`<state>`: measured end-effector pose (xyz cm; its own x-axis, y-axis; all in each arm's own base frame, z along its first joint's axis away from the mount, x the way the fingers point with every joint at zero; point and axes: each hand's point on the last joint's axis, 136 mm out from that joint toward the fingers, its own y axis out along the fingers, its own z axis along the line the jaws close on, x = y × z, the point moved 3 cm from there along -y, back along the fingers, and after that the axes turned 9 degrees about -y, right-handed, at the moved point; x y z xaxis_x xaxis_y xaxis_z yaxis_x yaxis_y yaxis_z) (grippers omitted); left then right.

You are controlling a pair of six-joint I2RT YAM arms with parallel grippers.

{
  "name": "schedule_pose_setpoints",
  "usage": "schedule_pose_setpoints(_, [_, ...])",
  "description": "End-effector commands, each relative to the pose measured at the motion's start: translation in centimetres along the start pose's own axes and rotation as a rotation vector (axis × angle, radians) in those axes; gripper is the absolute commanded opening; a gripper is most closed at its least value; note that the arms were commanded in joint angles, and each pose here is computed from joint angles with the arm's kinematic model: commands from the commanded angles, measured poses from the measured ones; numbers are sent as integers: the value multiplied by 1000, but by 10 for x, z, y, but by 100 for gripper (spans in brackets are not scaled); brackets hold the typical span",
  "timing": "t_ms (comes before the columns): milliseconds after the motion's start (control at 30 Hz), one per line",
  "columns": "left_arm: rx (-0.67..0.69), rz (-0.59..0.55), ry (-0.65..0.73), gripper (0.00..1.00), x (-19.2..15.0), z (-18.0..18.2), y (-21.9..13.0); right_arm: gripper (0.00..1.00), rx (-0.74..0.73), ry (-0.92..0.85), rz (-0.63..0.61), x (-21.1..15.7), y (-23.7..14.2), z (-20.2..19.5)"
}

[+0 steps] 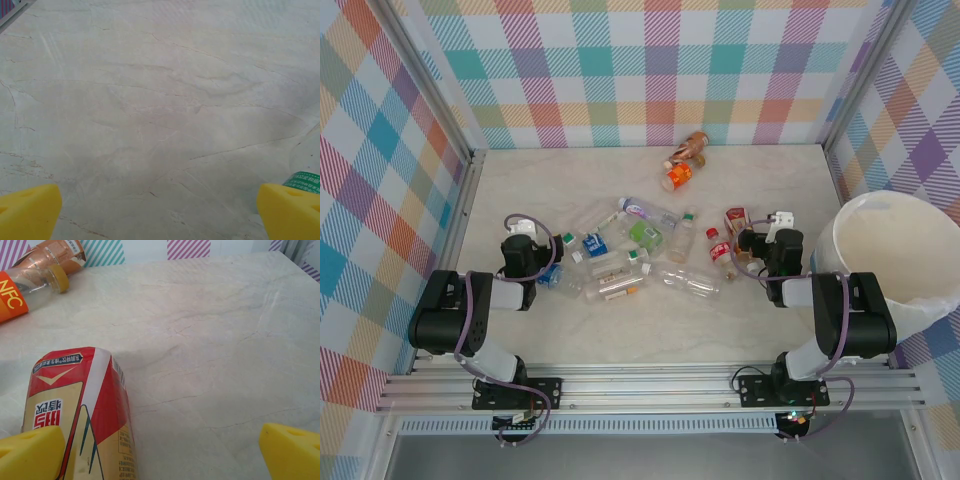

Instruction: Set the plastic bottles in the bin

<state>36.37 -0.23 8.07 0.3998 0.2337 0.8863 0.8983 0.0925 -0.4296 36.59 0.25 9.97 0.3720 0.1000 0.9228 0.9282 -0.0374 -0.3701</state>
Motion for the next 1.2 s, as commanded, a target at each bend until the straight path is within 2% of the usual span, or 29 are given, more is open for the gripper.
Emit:
schedule_pose_setpoints(0, [-11,-43,-10,100,11,-5,-1,100,-1,8,-24,3,0,1])
schedule_pose_setpoints(900, [-33,-39,2,100,12,-9,-2,100,33,-2,-27,5,0,5])
schedule_pose_setpoints(1000, [-94,-10,37,100,20,-21,-8,100,52,-13,-29,12,-3,7])
schedule_pose_setpoints(1167, [-49,-5,16,100,40,-20,-22,100,119,-39,-21,34,-14,14])
